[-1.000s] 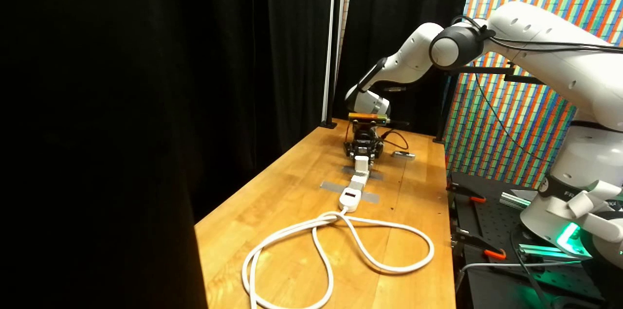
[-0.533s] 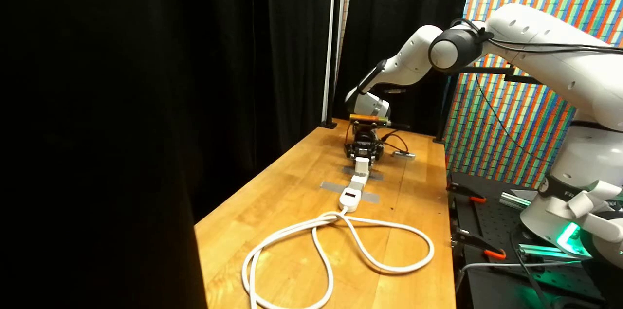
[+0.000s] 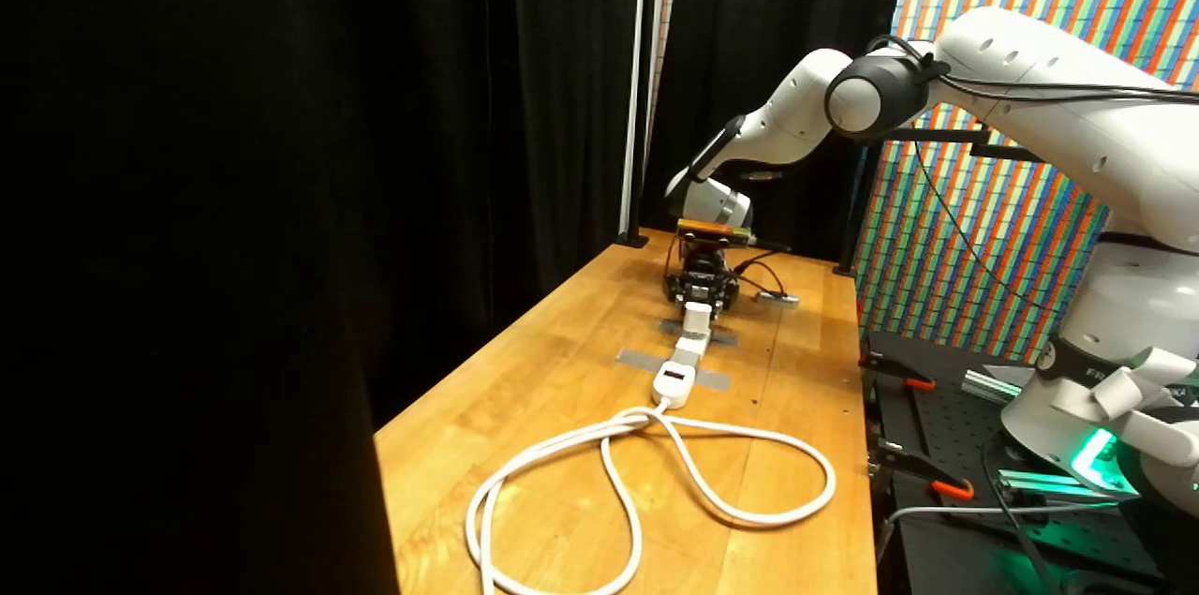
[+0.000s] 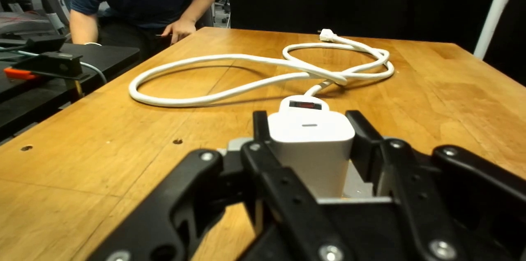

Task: Plug the charger head into the extension cord

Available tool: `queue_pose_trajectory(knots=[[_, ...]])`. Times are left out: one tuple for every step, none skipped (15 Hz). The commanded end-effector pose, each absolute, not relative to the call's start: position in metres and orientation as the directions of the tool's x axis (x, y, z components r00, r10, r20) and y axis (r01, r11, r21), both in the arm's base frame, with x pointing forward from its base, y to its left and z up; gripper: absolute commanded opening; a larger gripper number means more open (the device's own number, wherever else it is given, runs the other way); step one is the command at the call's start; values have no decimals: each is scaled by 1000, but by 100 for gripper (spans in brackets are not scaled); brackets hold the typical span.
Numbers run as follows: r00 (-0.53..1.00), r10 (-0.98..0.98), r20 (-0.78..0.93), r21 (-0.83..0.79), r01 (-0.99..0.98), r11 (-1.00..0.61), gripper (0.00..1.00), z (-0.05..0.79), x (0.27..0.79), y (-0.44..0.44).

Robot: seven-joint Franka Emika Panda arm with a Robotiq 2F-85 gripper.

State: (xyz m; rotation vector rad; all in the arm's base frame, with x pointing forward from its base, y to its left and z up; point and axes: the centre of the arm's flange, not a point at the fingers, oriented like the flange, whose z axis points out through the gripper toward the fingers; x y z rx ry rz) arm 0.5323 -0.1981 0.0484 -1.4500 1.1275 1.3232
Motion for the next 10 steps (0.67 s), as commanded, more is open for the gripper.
queue_pose_trajectory(knots=[[60, -98, -993, -37, -975, -218, 23, 40, 524, -204], [54, -95, -994, -33, -976, -215, 23, 40, 523, -204], [53, -94, -994, -32, -977, -211, 23, 41, 521, -204], [51, -94, -994, -30, -978, -208, 23, 41, 520, -204], [47, -91, -995, -28, -979, -204, 23, 41, 519, -204], [43, -86, -995, -25, -980, -199, 23, 40, 518, -205], [39, -86, -996, -22, -980, -195, 23, 39, 517, -205], [30, -87, -996, -13, -982, -188, 23, 37, 516, -204], [25, -86, -996, -9, -983, -186, 23, 36, 515, -202], [21, -80, -997, -7, -984, -179, 23, 34, 515, -201]])
